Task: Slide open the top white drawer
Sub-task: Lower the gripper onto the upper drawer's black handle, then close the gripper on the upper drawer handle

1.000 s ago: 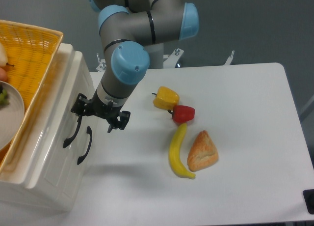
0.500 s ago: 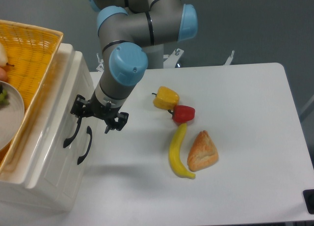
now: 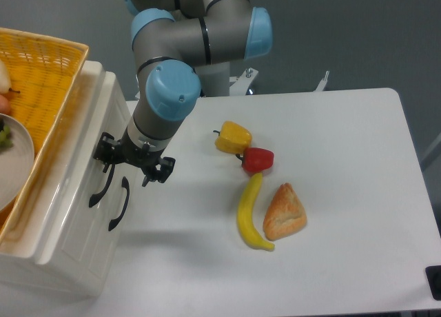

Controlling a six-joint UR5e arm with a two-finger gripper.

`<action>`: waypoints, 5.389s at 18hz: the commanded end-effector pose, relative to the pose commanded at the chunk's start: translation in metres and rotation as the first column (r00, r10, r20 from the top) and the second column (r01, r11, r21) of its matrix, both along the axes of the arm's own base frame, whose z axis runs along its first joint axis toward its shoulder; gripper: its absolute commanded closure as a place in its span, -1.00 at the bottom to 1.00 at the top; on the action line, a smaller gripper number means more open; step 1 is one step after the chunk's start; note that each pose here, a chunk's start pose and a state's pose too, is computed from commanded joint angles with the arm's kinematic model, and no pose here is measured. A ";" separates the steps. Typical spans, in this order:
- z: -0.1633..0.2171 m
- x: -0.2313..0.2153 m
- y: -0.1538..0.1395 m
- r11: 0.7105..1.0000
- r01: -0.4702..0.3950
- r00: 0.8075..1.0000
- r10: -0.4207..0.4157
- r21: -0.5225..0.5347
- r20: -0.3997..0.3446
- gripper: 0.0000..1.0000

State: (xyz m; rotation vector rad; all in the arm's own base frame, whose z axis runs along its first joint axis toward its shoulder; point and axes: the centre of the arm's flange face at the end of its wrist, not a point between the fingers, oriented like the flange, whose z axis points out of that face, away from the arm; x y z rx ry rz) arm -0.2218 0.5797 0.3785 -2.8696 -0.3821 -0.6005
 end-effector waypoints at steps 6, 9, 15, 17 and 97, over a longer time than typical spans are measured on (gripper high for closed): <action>-0.003 0.000 0.001 1.000 -0.027 1.000 0.027 -0.014 0.007 -0.40; -0.001 0.000 0.001 1.000 -0.027 1.000 0.027 -0.012 0.005 -0.34; 0.002 0.002 0.001 1.000 -0.026 1.000 0.026 -0.008 0.002 -0.31; 0.003 0.001 0.001 1.000 -0.026 1.000 0.026 -0.007 0.002 -0.26; 0.010 0.001 0.008 1.000 -0.031 0.999 0.031 0.006 -0.018 0.80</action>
